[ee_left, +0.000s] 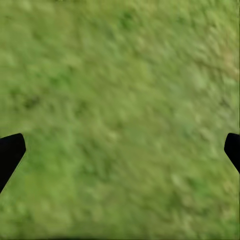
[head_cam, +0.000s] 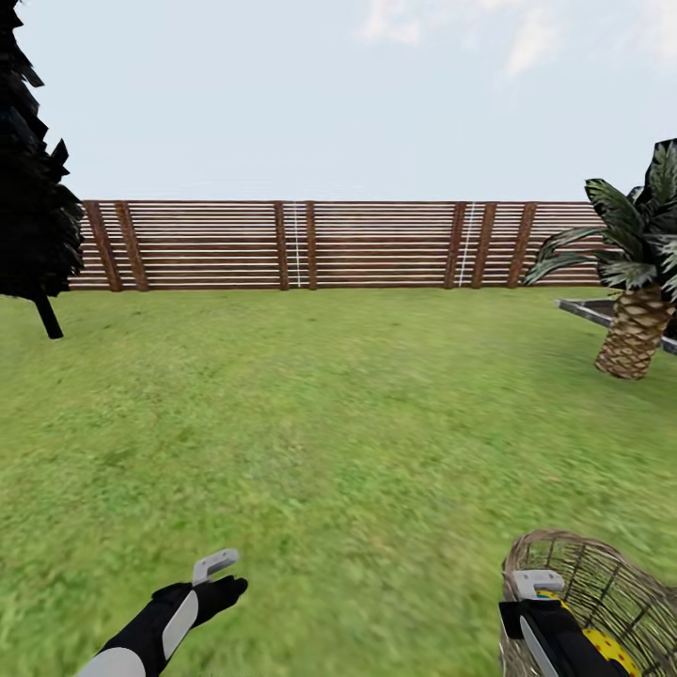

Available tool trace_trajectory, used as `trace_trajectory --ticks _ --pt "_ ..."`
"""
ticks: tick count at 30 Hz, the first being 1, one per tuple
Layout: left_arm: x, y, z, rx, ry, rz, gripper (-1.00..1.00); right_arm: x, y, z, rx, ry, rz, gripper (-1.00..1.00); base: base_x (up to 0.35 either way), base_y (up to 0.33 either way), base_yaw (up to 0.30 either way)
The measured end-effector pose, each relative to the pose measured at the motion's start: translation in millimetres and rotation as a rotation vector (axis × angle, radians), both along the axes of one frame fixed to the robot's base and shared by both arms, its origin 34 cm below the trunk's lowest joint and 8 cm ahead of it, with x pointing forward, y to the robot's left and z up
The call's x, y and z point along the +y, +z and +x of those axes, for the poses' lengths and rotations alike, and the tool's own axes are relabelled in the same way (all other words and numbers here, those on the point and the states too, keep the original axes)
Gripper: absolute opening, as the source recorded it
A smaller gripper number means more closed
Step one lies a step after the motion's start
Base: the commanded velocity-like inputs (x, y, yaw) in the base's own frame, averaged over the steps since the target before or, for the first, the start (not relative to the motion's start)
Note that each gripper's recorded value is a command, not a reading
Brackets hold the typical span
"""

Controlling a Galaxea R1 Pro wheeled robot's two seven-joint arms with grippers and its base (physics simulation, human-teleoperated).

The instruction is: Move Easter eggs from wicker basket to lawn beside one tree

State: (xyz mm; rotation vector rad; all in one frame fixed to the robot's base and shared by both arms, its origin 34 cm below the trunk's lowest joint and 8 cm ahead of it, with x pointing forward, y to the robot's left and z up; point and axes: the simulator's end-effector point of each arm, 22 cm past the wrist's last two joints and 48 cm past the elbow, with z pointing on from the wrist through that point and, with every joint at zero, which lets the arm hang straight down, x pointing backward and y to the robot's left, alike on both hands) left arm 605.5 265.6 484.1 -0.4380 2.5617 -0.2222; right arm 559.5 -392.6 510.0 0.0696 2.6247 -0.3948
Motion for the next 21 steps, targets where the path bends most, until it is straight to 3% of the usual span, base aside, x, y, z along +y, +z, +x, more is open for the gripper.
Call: trace_trajectory --ticks 21 --pt "-3 44 6 -0.005 -0.002 -0.003 1.00 2 44 10 -0.027 0.011 -0.003 -1.00 0.000 0.000 0.296"
